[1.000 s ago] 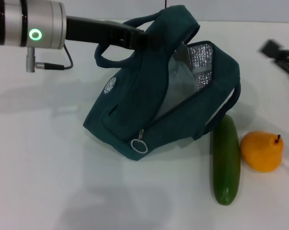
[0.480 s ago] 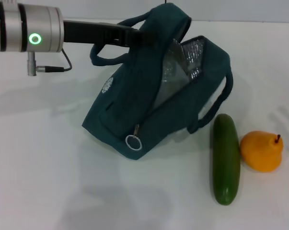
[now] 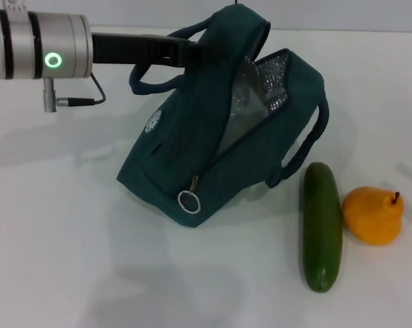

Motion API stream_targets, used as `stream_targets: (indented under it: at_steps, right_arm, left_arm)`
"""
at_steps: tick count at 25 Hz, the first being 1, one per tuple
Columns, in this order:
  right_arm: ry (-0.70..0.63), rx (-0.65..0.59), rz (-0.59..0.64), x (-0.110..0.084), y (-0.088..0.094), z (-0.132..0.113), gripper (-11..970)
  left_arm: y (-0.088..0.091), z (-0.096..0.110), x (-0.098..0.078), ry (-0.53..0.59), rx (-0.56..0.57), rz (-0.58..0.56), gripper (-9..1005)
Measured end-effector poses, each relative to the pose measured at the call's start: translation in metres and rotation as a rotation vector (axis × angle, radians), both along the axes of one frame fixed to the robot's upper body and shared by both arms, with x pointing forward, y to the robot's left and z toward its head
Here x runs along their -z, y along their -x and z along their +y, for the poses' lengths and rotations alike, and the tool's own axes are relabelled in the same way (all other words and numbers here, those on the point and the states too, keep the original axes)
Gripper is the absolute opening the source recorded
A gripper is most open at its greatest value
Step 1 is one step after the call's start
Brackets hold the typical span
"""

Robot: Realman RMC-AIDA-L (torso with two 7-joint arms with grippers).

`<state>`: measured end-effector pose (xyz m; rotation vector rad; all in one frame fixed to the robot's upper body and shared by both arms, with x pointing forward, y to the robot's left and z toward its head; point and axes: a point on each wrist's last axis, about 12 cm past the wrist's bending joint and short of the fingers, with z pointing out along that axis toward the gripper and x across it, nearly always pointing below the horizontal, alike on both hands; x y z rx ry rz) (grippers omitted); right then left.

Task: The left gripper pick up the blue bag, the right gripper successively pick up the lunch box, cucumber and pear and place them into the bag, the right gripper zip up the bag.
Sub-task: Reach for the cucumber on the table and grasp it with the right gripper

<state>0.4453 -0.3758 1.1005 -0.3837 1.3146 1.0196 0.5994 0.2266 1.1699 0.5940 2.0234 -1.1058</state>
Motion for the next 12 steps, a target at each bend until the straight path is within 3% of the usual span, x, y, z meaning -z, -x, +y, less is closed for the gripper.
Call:
stream_targets:
  at_steps: [2, 7, 12]
  right_arm:
    - [0.012, 0.000, 0.052, 0.000, -0.006, -0.002, 382]
    - [0.034, 0.092, 0.093, 0.007, -0.010, -0.005, 540]
    - [0.133, -0.107, 0.013, -0.019, -0.014, 0.004, 729]
  left_arm:
    - [0.000, 0.000, 0.001, 0.003, -0.001, 0.001, 59]
    - [0.002, 0.002, 0.005, 0.014, -0.005, 0.004, 59]
    - [0.002, 0.004, 0.005, 0.011, -0.007, -0.002, 59]
